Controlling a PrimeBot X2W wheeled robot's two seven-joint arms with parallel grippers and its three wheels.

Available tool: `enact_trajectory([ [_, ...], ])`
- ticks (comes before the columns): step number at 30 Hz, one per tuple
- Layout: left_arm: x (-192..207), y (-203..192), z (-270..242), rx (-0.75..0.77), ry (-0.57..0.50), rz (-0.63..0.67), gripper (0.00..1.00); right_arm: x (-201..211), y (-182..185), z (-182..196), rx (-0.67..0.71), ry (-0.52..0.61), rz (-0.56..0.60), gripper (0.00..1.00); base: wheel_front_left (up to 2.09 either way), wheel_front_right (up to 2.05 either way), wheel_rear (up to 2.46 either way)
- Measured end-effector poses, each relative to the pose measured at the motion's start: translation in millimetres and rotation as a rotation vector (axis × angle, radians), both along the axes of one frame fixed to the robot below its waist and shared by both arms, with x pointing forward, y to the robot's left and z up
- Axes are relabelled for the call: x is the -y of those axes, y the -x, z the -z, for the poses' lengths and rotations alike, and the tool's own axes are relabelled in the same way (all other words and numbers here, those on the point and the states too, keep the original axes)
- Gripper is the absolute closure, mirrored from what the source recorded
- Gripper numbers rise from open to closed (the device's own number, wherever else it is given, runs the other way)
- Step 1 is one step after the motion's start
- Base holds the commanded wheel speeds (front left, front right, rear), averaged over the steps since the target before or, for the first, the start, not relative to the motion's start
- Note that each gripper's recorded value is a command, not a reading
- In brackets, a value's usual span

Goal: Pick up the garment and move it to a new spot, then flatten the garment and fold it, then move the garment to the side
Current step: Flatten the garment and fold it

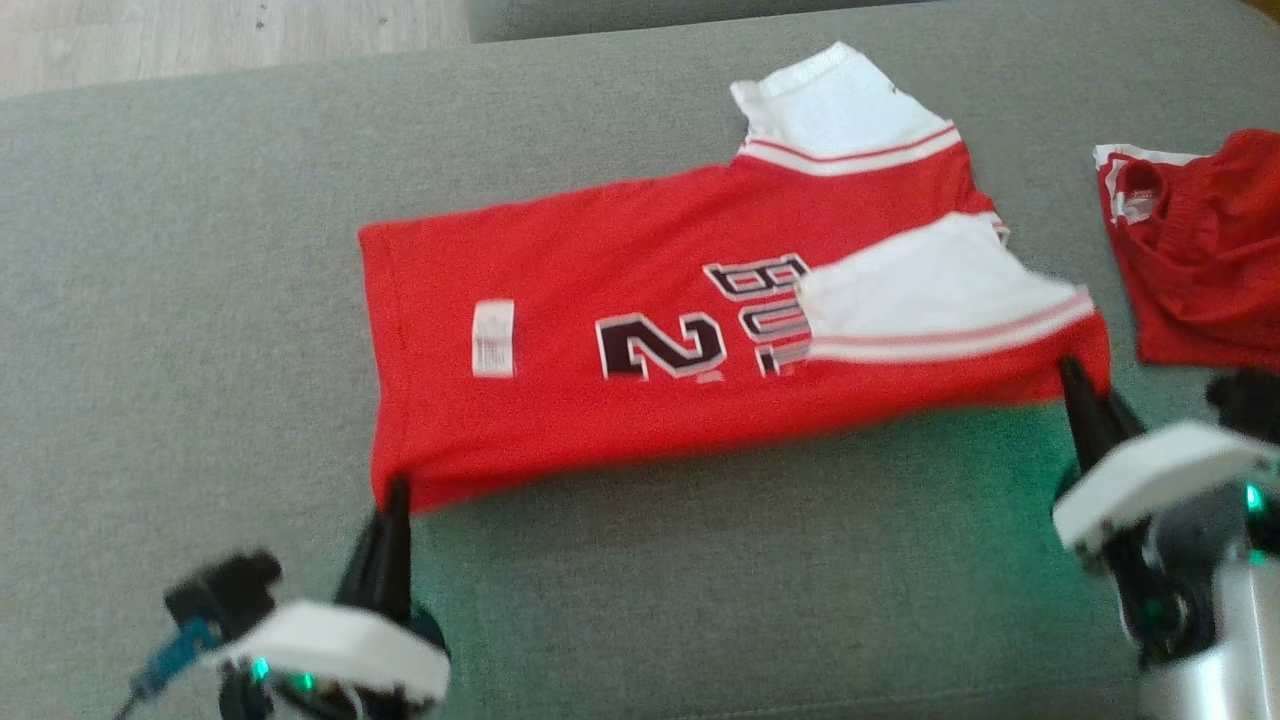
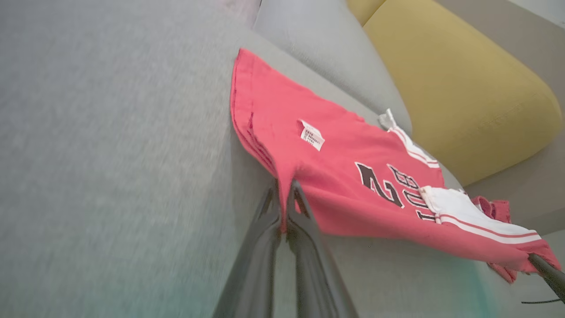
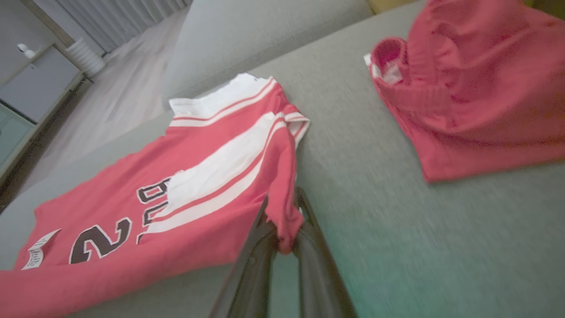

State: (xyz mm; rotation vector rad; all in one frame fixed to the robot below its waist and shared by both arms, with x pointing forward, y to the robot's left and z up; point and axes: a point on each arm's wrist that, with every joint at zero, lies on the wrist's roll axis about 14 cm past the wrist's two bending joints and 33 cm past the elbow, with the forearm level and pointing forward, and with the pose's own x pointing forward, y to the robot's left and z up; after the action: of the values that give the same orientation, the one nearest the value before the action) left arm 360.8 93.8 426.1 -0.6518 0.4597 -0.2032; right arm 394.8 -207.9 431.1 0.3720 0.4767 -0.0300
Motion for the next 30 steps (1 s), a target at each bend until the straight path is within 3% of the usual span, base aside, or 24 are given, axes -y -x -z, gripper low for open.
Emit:
enact_trajectory([
  [6, 2, 27, 18, -0.088, 0.018, -0.009, 1.0, 7, 40, 24, -0.083, -0.017, 0.03, 1.0, 0.0, 0.0, 0.0],
  [7, 2, 28, 20, -0.094, 0.014, -0.01, 1.0, 7, 43, 26, -0.091, -0.021, 0.035, 0.92, 0.0, 0.0, 0.0],
  [8, 2, 28, 21, -0.097, 0.012, -0.009, 0.99, 8, 46, 28, -0.098, -0.021, 0.038, 0.63, 0.0, 0.0, 0.0],
  [9, 2, 29, 22, -0.1, 0.01, -0.009, 0.71, 8, 48, 30, -0.101, -0.02, 0.042, 0.33, 0.0, 0.0, 0.0],
  [10, 2, 29, 23, -0.104, 0.006, -0.009, 0.23, 9, 50, 31, -0.101, -0.02, 0.047, 0.0, 0.0, 0.0, 0.0],
  [11, 1, 30, 25, -0.109, 0.003, -0.008, 0.0, 10, 53, 33, -0.103, -0.019, 0.053, 0.0, 0.0, 0.0, 0.0],
  [23, -22, 20, 20, -0.057, -0.085, -0.021, 0.0, 38, 64, 27, -0.059, 0.053, 0.131, 0.0, 0.0, 0.0, 0.0],
  [30, -30, -43, -31, 0.132, -0.217, 0.083, 0.0, 29, 26, -8, 0.062, 0.109, 0.082, 0.0, 0.0, 0.0, 0.0],
])
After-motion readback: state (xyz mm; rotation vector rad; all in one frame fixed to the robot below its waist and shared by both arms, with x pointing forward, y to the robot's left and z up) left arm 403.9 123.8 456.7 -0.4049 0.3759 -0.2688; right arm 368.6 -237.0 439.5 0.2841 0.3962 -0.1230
